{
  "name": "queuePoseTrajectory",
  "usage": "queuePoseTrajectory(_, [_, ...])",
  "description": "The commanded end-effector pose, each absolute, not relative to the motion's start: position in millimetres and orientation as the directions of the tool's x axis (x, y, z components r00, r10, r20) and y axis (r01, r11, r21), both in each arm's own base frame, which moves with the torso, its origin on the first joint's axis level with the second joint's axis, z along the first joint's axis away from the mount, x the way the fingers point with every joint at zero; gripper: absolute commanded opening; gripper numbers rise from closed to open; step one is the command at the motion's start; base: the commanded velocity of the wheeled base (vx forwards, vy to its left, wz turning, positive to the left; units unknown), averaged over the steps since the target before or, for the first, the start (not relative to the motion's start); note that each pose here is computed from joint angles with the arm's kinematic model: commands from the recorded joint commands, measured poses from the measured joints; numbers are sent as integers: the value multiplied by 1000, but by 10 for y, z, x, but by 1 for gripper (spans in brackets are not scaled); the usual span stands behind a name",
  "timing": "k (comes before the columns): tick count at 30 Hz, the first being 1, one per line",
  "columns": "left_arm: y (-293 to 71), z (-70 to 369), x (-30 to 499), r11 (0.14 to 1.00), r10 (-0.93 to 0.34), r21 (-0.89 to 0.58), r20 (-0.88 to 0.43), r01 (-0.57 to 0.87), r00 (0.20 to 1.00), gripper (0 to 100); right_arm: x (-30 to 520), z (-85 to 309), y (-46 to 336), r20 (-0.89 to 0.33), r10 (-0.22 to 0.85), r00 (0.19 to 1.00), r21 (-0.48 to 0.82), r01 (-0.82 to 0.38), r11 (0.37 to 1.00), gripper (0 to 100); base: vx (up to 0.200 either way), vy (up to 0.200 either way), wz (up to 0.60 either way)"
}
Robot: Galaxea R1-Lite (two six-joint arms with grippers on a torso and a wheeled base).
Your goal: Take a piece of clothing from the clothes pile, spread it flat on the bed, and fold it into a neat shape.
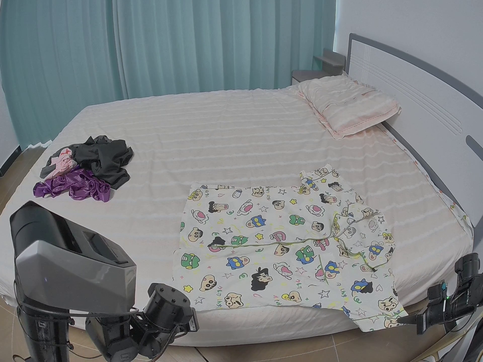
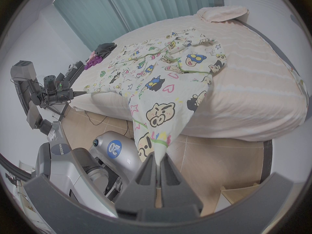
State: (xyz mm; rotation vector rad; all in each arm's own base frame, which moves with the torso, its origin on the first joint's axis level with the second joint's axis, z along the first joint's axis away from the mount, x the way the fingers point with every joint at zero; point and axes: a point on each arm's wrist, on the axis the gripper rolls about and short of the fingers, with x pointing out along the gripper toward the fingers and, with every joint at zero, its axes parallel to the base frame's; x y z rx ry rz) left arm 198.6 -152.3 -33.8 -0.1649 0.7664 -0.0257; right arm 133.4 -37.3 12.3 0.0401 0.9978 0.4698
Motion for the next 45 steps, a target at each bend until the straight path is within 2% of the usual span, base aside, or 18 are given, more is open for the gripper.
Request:
queuePoseTrajectory(1, [-1583,-242,2147,976,-99,-213,-636,-51,765,0,1353,190,-374,-774,398,492,222,-378,899,0,0,0,0])
queuePoseTrajectory(5, [-1576,-166,2232,969,-98,-240,-608,-64,788,0,1440,251,-402,-739,412,533,228,-378,897,0,0,0,0])
queuePoseTrajectory(8, [-1562,-83,2320,961,-94,-266,-579,-78,810,0,1561,371,-429,-697,410,588,259,-327,909,0,0,0,0])
queuePoseTrajectory(22, [-1580,304,2707,931,-54,-331,-543,-154,838,0,2003,654,-399,-602,439,667,360,-264,895,0,0,0,0])
queuePoseTrajectory(27, [-1563,476,2724,917,-30,-336,-595,-215,803,0,2093,739,-400,-575,436,693,377,-249,892,0,0,0,0])
queuePoseTrajectory(30, [-1524,581,2736,918,-11,-306,-653,-251,757,0,2122,767,-408,-567,431,702,371,-249,895,0,0,0,0])
queuePoseTrajectory(33, [-1496,724,2699,909,-59,-324,-722,-262,689,0,2113,776,-406,-566,429,704,371,-247,895,0,0,0,0])
queuePoseTrajectory(38, [-1455,691,2582,923,-85,-279,-821,-266,565,0,2049,816,-390,-563,424,710,363,-248,898,0,0,0,0])
queuePoseTrajectory(42, [-1434,641,2548,925,-85,-266,-841,-271,534,0,2015,790,-382,-572,423,703,366,-243,898,0,0,0,0])
queuePoseTrajectory(45, [-1416,603,2485,931,-92,-245,-874,-269,477,0,1910,749,-352,-586,426,690,365,-245,898,0,0,0,0])
